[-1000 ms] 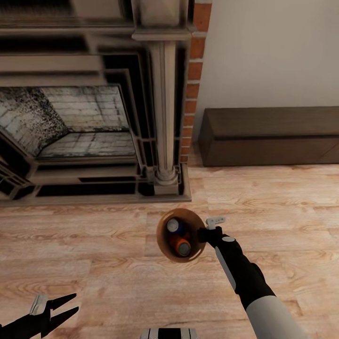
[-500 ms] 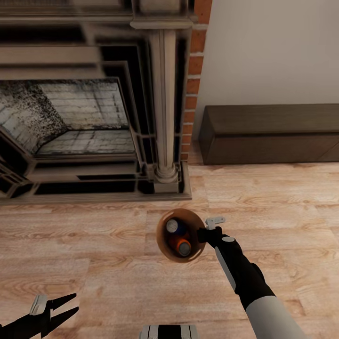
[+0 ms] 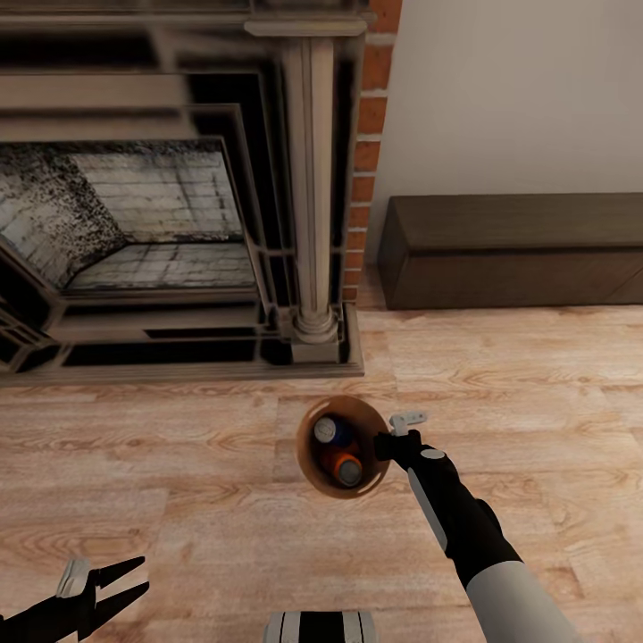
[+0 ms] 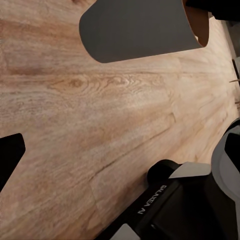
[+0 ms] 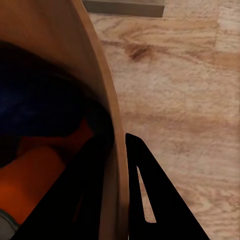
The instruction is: Put the three can of soda from the living room inside the tash can in the kitchen.
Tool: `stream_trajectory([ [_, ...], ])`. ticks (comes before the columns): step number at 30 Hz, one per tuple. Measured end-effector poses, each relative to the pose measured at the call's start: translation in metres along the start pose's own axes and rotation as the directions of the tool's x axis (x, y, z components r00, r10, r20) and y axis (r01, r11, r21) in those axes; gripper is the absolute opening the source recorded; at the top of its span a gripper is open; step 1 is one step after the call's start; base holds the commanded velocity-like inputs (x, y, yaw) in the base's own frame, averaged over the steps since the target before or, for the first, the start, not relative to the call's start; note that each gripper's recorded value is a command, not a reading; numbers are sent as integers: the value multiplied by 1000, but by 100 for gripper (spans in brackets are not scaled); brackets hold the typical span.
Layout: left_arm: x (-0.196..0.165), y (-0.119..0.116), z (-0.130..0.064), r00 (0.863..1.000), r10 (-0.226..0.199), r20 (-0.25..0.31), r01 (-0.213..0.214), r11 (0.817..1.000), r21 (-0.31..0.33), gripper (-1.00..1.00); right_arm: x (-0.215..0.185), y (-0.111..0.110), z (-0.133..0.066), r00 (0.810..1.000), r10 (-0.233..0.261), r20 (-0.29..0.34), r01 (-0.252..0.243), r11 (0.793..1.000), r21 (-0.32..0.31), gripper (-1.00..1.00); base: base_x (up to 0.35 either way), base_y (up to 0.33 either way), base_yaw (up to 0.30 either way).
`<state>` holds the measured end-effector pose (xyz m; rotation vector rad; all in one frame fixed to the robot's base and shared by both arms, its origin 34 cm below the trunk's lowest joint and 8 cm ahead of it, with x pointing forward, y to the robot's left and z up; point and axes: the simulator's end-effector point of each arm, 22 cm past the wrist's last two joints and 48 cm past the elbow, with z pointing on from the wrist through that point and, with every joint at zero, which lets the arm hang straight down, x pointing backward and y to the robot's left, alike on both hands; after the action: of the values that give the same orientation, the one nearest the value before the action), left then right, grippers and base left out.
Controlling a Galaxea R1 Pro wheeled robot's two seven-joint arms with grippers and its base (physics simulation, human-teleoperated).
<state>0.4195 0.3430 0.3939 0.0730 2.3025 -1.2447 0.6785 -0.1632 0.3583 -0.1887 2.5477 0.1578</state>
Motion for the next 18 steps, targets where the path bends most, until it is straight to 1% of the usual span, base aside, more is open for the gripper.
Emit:
stream_trajectory([
  [18, 25, 27, 14, 1000, 0, 0, 0, 1000, 1, 100, 29, 0, 28, 1000, 0, -2, 0, 1000, -1, -100, 0, 0, 0],
])
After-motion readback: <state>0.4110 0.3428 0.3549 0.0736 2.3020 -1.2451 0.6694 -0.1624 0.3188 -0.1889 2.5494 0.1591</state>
